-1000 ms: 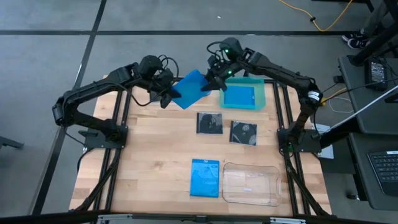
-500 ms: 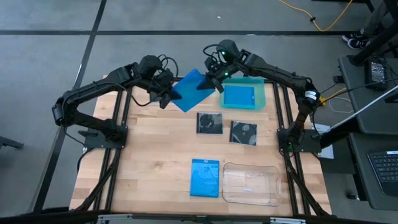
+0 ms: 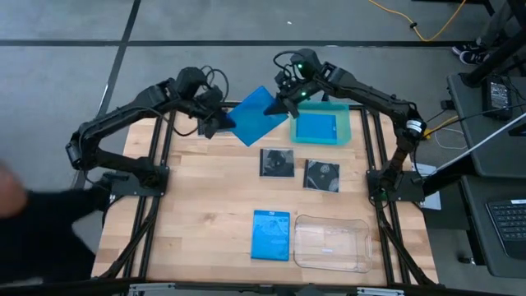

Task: Pick & place jewel cases by type
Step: Put the left blue CD case into the blue bin, then put the middle black CD case into the transparent bin

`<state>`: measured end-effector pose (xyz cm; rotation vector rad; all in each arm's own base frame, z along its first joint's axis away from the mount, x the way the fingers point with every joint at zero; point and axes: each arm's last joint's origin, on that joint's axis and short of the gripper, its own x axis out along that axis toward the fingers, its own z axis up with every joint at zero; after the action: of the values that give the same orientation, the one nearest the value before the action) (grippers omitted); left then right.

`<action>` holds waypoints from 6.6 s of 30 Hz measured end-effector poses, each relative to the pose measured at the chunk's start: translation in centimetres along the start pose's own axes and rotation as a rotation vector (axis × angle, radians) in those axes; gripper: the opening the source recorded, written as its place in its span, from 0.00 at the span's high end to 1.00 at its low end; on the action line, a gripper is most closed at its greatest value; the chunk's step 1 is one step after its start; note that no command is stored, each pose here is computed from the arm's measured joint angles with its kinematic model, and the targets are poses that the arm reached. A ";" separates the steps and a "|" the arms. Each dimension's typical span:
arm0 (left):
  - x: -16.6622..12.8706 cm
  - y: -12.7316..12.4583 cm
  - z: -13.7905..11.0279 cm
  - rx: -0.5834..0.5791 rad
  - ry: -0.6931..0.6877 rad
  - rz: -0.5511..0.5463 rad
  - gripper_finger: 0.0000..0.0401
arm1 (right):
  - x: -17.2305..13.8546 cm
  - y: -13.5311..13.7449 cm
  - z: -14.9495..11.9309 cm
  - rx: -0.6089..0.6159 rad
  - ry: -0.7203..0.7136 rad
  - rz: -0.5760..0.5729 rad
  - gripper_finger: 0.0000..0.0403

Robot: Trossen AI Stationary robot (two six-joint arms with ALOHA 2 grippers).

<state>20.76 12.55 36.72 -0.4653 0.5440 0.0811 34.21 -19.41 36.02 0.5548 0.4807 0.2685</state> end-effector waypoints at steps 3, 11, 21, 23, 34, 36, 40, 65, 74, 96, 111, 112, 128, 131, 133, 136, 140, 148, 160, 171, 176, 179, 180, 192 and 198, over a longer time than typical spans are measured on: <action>-2.4 -0.2 0.7 0.017 -0.041 0.044 0.70 | -1.4 0.1 -0.4 0.026 0.025 -0.039 0.96; -8.0 -0.8 1.0 0.025 -0.142 0.202 0.60 | -7.7 -0.3 -3.4 0.252 0.203 -0.366 0.96; -8.8 -1.3 -0.2 -0.021 -0.082 0.214 0.60 | -15.4 -3.2 -5.7 0.502 0.196 -0.578 0.96; -8.8 -1.3 -0.3 -0.019 -0.074 0.221 0.60 | -16.5 -4.2 -6.7 0.539 0.156 -0.597 0.96; -7.7 -0.3 -1.3 -0.058 -0.024 0.266 0.60 | -16.1 -7.7 -14.0 0.736 -0.189 -0.598 0.96; -7.5 -0.2 -1.5 -0.063 -0.018 0.267 0.60 | -15.6 -8.2 -15.4 0.786 -0.197 -0.613 0.96; -7.5 -0.1 -1.4 -0.059 -0.024 0.268 0.60 | -14.6 -9.0 -17.6 0.842 -0.178 -0.655 0.96; -7.6 0.0 -0.7 -0.023 -0.088 0.319 0.62 | -13.6 -9.2 -18.9 0.935 -0.179 -0.622 0.62; -7.6 0.0 -0.7 -0.015 -0.086 0.318 0.62 | -16.5 -5.8 -14.4 0.763 0.053 -0.909 0.59; -1.3 4.2 -6.4 -0.287 0.028 0.285 0.63 | 0.0 2.8 -14.6 0.181 0.320 -0.663 0.74; 3.1 4.7 -8.6 -0.327 0.033 0.149 0.67 | 5.4 0.8 -20.9 0.093 0.490 -0.627 0.99; 3.2 4.7 -8.6 -0.324 0.036 0.147 0.67 | 5.8 0.5 -21.0 0.090 0.508 -0.628 0.99; 4.0 5.3 -10.2 -0.384 0.043 0.291 0.67 | 9.1 -3.4 -24.1 0.077 0.660 -0.633 0.98; 4.7 5.9 -11.9 -0.452 0.058 0.299 0.67 | 9.3 -3.6 -24.1 0.069 0.647 -0.628 0.99; 5.2 6.3 -13.1 -0.496 0.049 0.295 0.67 | 9.4 -3.6 -24.0 0.061 0.638 -0.625 0.99; 6.0 6.9 -14.9 -0.565 0.030 0.287 0.67 | 9.6 -3.7 -23.9 0.052 0.617 -0.621 0.98; 6.8 7.2 -16.7 -0.633 -0.015 0.262 0.67 | 10.1 -4.0 -23.8 0.038 0.583 -0.612 0.98; 7.8 6.8 -18.6 -0.694 -0.057 0.224 0.64 | 11.5 -4.5 -24.1 0.027 0.543 -0.567 0.98; 10.5 7.1 -19.3 -0.734 -0.066 0.263 0.46 | 12.2 -4.8 -23.8 0.024 0.487 -0.568 0.98; 15.6 8.4 -20.2 -0.809 -0.022 0.160 0.43 | 12.8 -5.2 -24.0 0.034 0.459 -0.565 0.98; 18.2 7.9 -19.2 -0.748 0.036 0.128 0.42 | 12.8 -5.2 -24.0 0.032 0.454 -0.564 0.98; 19.2 7.7 -18.5 -0.733 0.053 0.154 0.42 | 12.8 -5.2 -24.0 0.034 0.460 -0.564 0.98; 19.3 7.7 -18.3 -0.726 0.061 0.158 0.42 | 12.8 -5.2 -24.0 0.035 0.461 -0.562 0.98; 19.3 8.1 -18.0 -0.745 0.088 0.152 0.42 | 12.9 -5.1 -23.9 -0.019 0.461 -0.560 0.98; 18.8 7.8 -17.1 -0.749 0.043 0.111 0.45 | 12.9 -5.1 -23.9 -0.030 0.459 -0.559 0.98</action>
<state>27.09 10.95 10.93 -1.1675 0.5723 0.3897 33.78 -8.38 10.69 0.3073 1.0502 -0.1398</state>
